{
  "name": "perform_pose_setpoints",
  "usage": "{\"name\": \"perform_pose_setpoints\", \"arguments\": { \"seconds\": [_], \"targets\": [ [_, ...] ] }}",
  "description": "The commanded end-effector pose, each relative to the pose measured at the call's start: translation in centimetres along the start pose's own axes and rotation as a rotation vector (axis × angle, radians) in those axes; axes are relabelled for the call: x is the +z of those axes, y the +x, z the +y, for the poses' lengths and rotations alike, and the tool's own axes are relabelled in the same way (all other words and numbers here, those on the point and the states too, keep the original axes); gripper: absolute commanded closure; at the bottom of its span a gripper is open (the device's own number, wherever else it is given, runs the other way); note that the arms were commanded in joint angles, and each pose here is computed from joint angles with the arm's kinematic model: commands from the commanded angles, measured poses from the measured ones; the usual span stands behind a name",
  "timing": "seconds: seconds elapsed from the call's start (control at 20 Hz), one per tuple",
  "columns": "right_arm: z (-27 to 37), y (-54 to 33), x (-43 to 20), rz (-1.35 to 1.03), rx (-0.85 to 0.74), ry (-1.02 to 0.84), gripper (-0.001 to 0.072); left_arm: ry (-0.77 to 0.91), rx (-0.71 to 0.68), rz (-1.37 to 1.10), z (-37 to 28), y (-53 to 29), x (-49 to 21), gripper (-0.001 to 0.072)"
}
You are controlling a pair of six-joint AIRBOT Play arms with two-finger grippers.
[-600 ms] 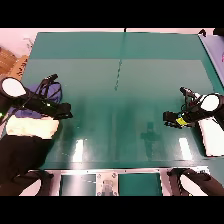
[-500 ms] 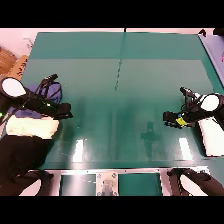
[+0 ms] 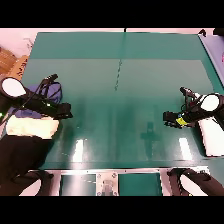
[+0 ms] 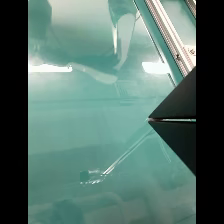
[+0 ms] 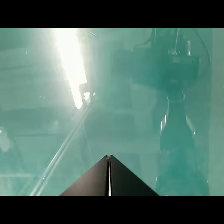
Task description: Fold the shirts.
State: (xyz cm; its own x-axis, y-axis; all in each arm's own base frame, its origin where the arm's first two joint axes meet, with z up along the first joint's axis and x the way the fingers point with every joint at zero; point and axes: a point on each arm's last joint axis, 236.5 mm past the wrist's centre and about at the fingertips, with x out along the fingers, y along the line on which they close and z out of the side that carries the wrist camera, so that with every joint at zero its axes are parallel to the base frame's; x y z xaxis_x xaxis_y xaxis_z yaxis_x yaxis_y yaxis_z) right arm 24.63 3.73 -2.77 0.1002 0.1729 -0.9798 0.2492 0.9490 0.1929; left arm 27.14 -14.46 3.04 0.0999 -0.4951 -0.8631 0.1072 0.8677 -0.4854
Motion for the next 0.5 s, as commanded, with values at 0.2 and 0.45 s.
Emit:
{"name": "perform_pose_setpoints", "arguments": {
  "seconds": [0.2,0.45],
  "targets": [
    [-0.3,0.0,0.1,0.000,-0.001,0.013,0.0690,0.001,0.000,-0.001,0.0,0.0,0.0,0.0688],
    [-0.3,0.0,0.3,-0.008,0.000,0.013,0.0689,0.002,0.007,-0.094,0.2,-0.1,2.2,0.0687]
  ]
}}
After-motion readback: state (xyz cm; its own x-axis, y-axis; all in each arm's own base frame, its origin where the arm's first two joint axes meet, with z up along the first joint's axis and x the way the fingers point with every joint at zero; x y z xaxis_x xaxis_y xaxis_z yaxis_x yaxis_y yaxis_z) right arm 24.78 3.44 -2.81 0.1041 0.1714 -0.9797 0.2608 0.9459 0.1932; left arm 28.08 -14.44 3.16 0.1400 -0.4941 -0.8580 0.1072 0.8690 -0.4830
